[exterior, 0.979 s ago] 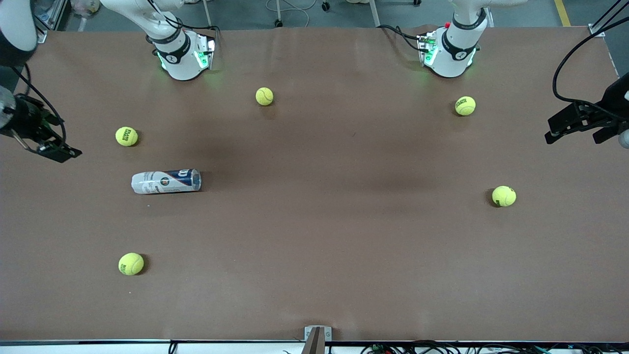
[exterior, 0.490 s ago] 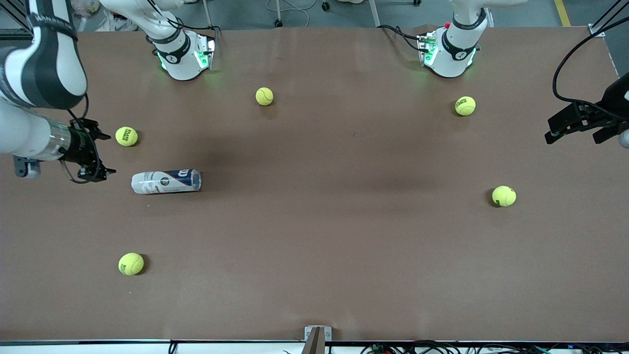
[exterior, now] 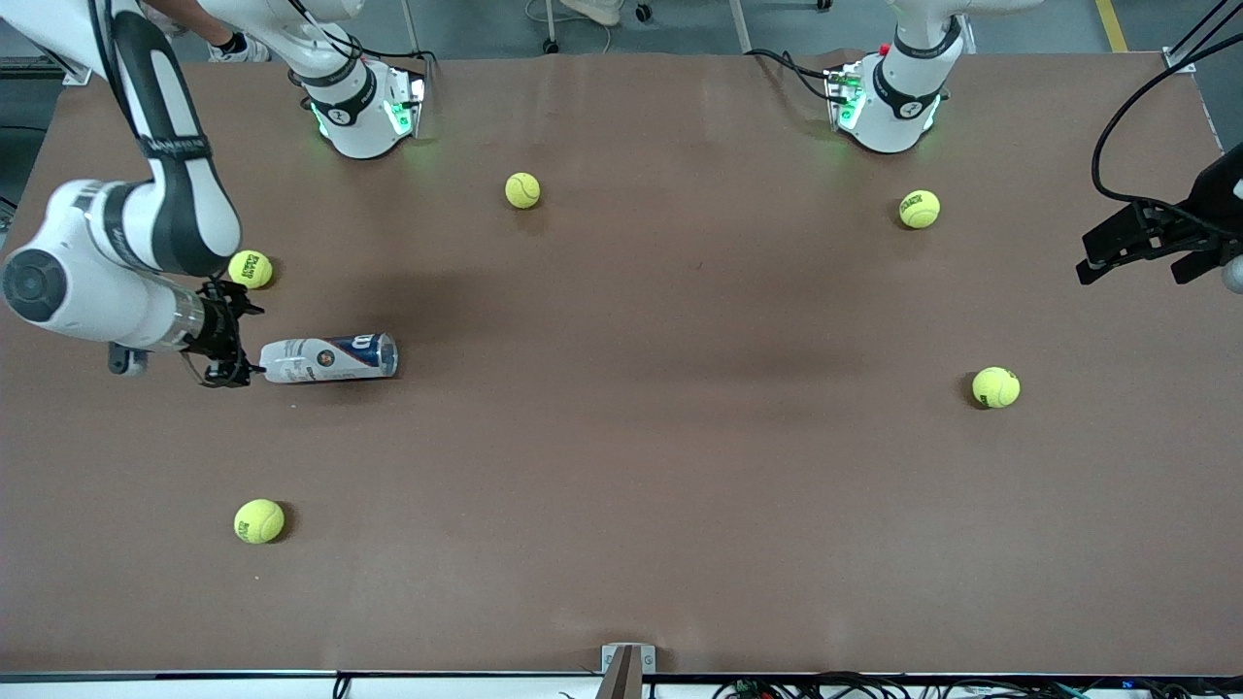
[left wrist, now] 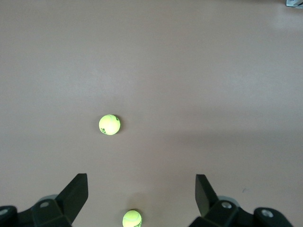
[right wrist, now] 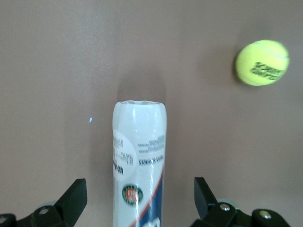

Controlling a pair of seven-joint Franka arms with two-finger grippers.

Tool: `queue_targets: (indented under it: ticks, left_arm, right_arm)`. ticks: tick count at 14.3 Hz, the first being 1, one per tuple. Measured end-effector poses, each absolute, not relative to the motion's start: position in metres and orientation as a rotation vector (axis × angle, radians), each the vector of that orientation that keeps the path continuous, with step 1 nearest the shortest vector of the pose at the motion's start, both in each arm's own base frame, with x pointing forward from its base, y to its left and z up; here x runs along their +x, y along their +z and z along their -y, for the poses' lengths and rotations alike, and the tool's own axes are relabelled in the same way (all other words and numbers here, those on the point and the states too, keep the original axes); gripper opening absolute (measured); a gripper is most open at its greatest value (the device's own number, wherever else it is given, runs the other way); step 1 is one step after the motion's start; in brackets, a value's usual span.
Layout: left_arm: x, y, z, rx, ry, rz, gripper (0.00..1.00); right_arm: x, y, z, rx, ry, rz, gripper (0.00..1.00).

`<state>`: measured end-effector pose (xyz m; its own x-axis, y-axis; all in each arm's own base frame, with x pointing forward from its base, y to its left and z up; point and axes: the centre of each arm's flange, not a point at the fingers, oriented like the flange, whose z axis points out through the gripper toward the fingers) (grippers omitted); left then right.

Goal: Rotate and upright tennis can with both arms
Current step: 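Reach the right gripper to the lying white tennis can and grasp it, then lift the can with the right gripper and carry it toward the table middle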

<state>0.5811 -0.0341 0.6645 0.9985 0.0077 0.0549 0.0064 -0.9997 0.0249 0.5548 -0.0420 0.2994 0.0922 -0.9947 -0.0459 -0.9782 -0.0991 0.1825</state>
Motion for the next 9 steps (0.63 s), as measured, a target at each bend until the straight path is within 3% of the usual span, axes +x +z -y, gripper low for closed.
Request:
queue_targets:
  ticks: [4, 9]
  left_arm:
    - [0.581, 0.665, 0.034, 3.116, 0.086, -0.011, 1.0]
    - [0.581, 0.664, 0.034, 3.116, 0.085, -0.011, 1.0]
  right_arm:
    - [0.559, 0.242, 0.043, 2.231, -0.219, 2.041, 1.0]
    - [0.548, 0.208, 0.039, 2.227, -0.207, 2.046, 1.0]
